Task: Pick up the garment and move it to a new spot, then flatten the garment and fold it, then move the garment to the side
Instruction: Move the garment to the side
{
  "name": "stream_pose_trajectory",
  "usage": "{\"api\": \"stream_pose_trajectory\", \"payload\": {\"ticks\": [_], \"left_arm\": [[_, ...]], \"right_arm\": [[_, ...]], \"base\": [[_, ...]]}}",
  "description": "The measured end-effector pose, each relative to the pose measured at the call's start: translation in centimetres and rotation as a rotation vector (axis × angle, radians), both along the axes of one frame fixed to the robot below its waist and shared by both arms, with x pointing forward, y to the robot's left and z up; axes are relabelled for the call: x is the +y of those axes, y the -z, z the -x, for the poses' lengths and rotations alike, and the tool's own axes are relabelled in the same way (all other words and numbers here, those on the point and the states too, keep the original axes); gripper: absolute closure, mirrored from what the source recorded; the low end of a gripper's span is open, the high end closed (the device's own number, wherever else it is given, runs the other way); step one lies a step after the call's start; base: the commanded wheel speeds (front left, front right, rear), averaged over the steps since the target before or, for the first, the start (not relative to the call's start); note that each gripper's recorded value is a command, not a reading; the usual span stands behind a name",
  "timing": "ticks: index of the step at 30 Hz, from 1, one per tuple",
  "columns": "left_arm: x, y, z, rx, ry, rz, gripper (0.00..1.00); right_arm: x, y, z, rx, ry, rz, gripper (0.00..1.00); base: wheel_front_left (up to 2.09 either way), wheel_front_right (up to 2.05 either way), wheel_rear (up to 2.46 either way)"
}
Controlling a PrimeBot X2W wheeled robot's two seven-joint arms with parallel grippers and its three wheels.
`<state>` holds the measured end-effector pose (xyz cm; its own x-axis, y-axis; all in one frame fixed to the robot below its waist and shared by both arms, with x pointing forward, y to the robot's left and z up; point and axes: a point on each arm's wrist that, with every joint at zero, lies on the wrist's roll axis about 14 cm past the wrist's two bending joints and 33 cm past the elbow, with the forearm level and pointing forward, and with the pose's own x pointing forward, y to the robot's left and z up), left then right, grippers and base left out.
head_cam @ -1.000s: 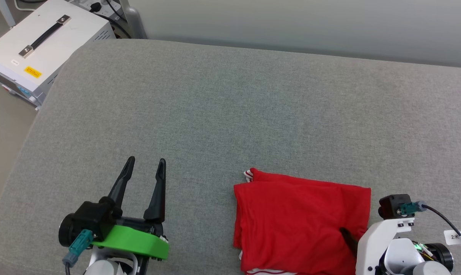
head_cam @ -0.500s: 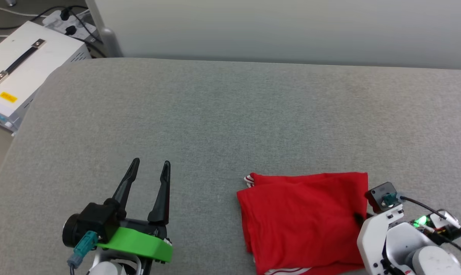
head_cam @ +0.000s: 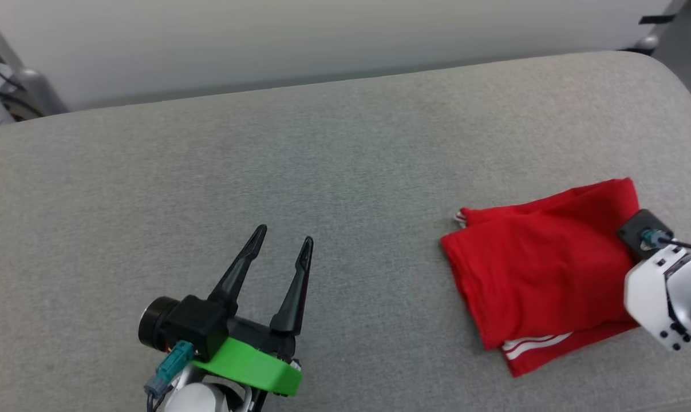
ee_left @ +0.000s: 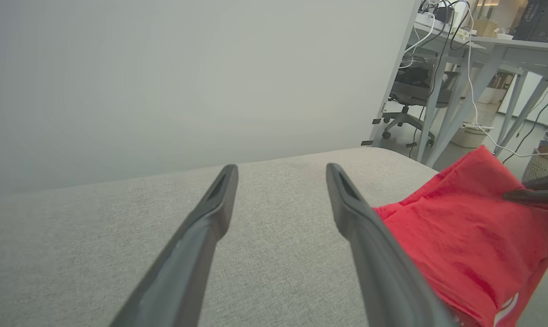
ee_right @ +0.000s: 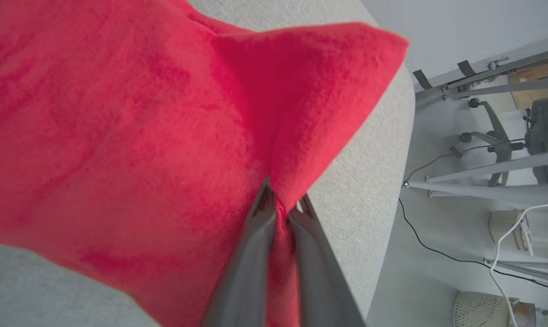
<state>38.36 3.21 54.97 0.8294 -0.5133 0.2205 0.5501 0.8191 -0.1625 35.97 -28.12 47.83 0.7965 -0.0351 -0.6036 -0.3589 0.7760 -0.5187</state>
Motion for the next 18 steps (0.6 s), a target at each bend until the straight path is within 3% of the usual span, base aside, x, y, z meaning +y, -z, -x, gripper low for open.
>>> {"api": "stream_pose_trajectory", "payload": {"ticks": [9,13,18], "left_arm": [[-3.5,1.4,-3.2,-0.016,0.133,-0.026,0.00],[-4.5,2.4,-5.3,-0.029,0.179,-0.022,0.00],[-4.8,3.8,-7.2,-0.033,0.198,-0.010,0.00]], "right_arm": [[-9.6,-1.1,-1.2,-0.033,0.188,0.099,1.00],[-15.6,-1.0,-1.6,-0.050,0.327,0.149,1.00],[-20.1,-0.3,-1.7,-0.049,0.446,0.191,1.00]], "base": [[0.00,0.00,0.00],[0.00,0.00,0.00],[0.00,0.00,0.00]]}}
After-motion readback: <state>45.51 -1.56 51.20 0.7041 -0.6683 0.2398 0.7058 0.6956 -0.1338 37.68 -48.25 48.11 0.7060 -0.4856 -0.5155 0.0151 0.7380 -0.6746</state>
